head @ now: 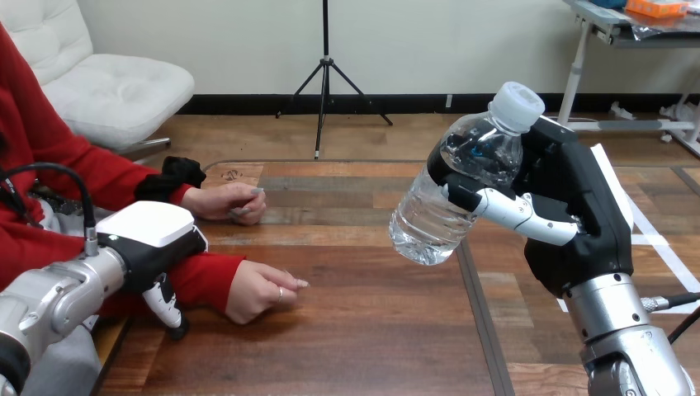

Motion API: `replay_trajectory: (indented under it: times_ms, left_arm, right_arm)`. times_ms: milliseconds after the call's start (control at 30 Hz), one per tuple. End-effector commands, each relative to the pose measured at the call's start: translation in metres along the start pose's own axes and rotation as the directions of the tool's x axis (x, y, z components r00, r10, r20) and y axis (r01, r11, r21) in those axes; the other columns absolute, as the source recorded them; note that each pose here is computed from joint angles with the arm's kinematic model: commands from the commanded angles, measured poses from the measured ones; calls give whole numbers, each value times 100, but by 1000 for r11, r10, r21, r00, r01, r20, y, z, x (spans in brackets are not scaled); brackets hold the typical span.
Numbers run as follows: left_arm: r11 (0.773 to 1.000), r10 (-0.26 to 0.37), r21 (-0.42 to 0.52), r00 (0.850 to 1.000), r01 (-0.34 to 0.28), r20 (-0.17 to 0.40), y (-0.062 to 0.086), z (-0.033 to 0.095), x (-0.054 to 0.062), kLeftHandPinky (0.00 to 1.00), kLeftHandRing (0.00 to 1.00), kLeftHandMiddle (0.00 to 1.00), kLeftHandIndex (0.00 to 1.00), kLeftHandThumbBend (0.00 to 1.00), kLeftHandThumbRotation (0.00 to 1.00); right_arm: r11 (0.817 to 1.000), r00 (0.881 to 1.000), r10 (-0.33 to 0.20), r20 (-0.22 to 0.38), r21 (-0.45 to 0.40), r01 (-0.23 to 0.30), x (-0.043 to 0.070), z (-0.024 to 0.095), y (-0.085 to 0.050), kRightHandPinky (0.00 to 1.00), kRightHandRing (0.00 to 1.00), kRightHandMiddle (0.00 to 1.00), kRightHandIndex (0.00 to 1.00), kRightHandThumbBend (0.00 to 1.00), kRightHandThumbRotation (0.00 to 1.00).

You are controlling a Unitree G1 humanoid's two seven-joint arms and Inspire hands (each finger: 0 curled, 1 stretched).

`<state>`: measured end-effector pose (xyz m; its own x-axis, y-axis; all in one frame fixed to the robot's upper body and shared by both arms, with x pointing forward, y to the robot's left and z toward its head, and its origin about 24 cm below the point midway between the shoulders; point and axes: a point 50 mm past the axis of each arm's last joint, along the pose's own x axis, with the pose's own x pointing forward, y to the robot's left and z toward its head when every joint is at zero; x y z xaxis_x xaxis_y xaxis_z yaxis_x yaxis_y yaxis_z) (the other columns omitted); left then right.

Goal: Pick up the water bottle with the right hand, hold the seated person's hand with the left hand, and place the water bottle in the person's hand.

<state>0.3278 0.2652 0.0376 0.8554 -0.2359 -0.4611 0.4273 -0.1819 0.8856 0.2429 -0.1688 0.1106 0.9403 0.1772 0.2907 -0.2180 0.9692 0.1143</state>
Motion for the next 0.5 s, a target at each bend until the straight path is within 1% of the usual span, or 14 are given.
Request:
replay_trajectory:
  times_ms: [0,267,367,467]
  left_arm:
    - [995,-100,-24,994,101,44,-38,16,-1,42,46,51,52,94,2]
    - [996,-82,-36,995,85,64,-37,19,-1,39,44,49,49,92,0]
    - [996,-56,-65,995,61,84,-36,20,-3,39,43,48,48,92,0]
    - [997,-45,-55,995,49,87,-35,21,-3,38,43,48,48,91,0]
  right_arm:
    - [1000,995,26,94,-3,-25,10,13,4,27,33,42,44,79,0]
    - [999,995,32,90,11,-33,11,10,4,28,34,42,44,78,0]
    - [1000,996,25,81,13,-26,11,9,4,28,34,42,44,78,0]
    - [1000,996,23,83,8,-24,11,7,4,28,34,42,44,79,0]
